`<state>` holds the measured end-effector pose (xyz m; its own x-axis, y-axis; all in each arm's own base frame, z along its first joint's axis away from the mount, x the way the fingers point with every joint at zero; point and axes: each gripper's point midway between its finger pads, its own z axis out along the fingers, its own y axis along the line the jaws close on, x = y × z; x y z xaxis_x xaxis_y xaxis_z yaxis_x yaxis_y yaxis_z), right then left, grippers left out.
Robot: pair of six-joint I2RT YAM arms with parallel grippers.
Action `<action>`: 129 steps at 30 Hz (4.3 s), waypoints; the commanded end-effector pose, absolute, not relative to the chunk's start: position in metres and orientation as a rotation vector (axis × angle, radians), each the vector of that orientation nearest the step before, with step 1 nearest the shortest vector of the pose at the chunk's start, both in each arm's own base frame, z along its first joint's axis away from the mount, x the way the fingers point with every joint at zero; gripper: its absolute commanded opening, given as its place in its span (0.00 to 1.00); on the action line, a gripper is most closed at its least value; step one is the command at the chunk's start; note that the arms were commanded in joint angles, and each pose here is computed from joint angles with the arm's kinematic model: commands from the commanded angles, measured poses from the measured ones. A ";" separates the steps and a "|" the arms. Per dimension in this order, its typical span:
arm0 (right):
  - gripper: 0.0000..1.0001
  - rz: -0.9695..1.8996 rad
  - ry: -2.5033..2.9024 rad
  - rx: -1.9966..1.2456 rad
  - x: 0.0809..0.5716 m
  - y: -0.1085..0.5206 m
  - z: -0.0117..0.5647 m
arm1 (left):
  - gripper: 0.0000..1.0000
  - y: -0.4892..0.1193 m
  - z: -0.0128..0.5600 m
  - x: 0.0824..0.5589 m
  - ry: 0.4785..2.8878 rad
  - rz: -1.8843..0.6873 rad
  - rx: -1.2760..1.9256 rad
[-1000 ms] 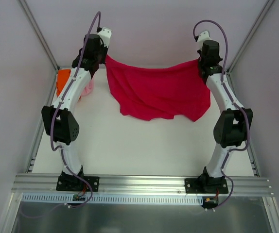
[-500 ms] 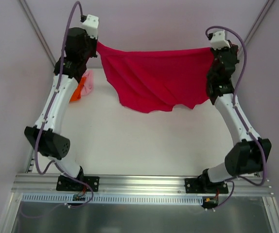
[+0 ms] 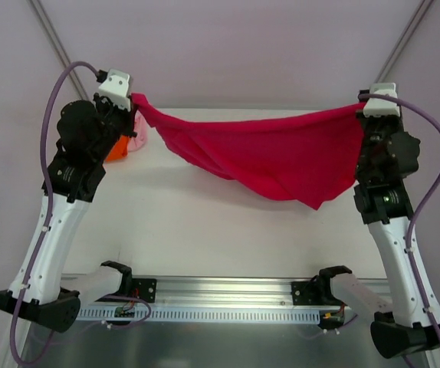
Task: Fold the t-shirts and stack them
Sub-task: Flatten out the tshirt
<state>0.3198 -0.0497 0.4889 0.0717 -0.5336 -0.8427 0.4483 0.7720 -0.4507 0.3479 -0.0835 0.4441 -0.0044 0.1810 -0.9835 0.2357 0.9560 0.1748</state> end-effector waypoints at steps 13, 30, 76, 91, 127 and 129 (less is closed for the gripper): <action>0.01 -0.043 1.905 -0.994 0.231 0.058 0.314 | 0.00 -0.108 0.370 0.238 1.725 -0.283 0.634; 0.01 0.257 2.134 -1.456 0.135 0.063 0.239 | 0.00 -0.126 0.244 0.180 1.970 -0.489 1.117; 0.88 -0.121 2.212 -1.103 0.327 0.058 0.183 | 0.89 -0.159 0.159 0.329 2.155 -0.476 1.121; 0.80 -0.027 2.225 -1.189 0.334 0.092 0.158 | 0.69 -0.189 0.083 0.436 2.388 -0.332 1.136; 0.79 -0.005 2.216 -1.236 0.320 0.092 0.167 | 0.00 -0.189 0.034 0.469 2.513 -0.050 1.135; 0.79 -0.016 2.200 -1.227 0.318 0.091 0.174 | 0.00 -0.180 0.044 0.482 2.507 -0.035 1.064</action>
